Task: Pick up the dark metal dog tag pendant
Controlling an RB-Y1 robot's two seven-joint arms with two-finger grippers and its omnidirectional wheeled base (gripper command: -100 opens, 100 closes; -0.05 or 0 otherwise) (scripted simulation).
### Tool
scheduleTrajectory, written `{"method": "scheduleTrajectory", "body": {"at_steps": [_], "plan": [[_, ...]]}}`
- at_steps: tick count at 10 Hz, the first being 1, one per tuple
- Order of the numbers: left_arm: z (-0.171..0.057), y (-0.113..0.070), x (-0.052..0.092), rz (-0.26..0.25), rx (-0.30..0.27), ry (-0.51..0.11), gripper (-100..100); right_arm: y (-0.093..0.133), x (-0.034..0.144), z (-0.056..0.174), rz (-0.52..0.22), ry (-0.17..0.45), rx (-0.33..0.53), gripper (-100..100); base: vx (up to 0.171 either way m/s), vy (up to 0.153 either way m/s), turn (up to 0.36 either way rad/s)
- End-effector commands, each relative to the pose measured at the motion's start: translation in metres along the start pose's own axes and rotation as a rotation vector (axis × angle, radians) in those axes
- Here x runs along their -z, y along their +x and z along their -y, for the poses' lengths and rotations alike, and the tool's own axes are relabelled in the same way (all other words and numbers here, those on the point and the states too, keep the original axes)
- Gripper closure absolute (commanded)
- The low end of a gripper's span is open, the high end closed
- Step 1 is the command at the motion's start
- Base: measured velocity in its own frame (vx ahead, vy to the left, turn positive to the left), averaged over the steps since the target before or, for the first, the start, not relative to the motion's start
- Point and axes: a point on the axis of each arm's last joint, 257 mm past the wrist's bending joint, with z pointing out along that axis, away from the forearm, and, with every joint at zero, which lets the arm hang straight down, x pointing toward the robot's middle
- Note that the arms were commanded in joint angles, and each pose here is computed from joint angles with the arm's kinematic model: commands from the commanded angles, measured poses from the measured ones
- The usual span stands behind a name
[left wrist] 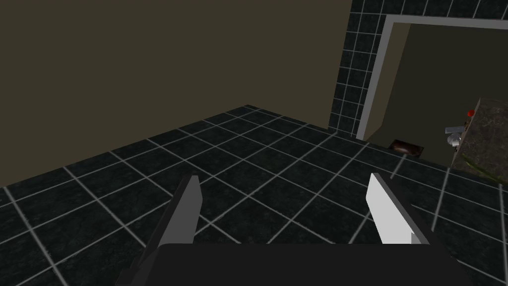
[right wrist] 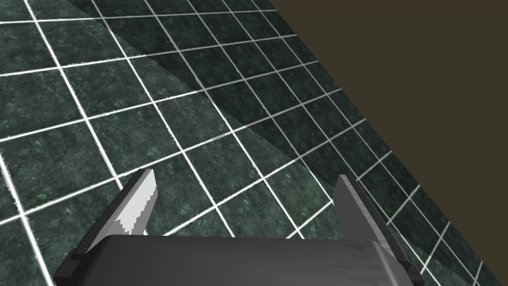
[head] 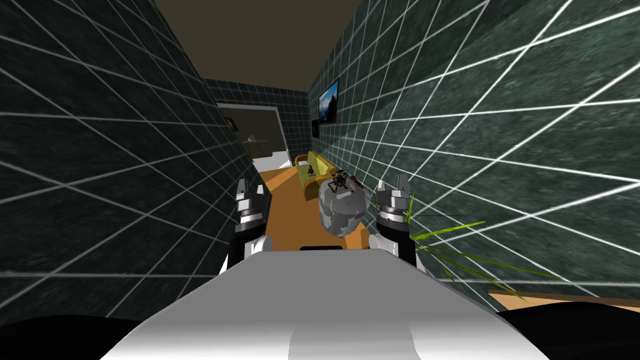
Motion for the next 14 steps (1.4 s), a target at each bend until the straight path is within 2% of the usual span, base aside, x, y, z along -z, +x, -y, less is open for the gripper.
{"method": "scheduleTrajectory", "body": {"at_steps": [1, 4, 7, 8, 9, 10, 12, 13, 14], "plan": [[0.000, 0.000, 0.000, 0.000, 0.000, 0.000, 0, -0.002, 0.002, 0.009, -0.027, 0.028, 0.012, -100, 0.006, 0.045, 0.008], [0.000, 0.000, 0.000, 0.000, 0.000, 0.000, 0, -0.018, 0.013, 0.046, -0.072, 0.140, 0.041, -100, -0.003, 0.105, 0.004], [0.000, 0.000, 0.000, 0.000, 0.000, 0.000, 0, -0.058, 0.034, 0.098, -0.080, 0.315, 0.071, -100, 0.000, 0.181, 0.003], [0.000, 0.000, 0.000, 0.000, 0.000, 0.000, 0, -0.059, 0.035, 0.099, -0.079, 0.318, 0.071, -100, 0.020, 0.134, -0.003], [0.000, 0.000, 0.000, 0.000, 0.000, 0.000, 0, -0.078, 0.045, 0.118, -0.068, 0.383, 0.079, -100, 0.035, 0.112, 0.012], [0.000, 0.000, 0.000, 0.000, 0.000, 0.000, 0, -0.078, 0.045, 0.119, -0.068, 0.387, 0.079, -100, 0.028, 0.078, 0.001], [0.000, 0.000, 0.000, 0.000, 0.000, 0.000, 0, -0.123, 0.067, 0.152, -0.024, 0.517, 0.089, -100, 0.023, 0.145, 0.020], [0.000, 0.000, 0.000, 0.000, 0.000, 0.000, 0, -0.125, 0.070, 0.156, -0.020, 0.535, 0.090, -100, 0.027, 0.126, -0.011], [0.000, 0.000, 0.000, 0.000, 0.000, 0.000, 0, -0.150, 0.083, 0.171, 0.014, 0.600, 0.092, -100, 0.032, 0.119, 0.021]]}}
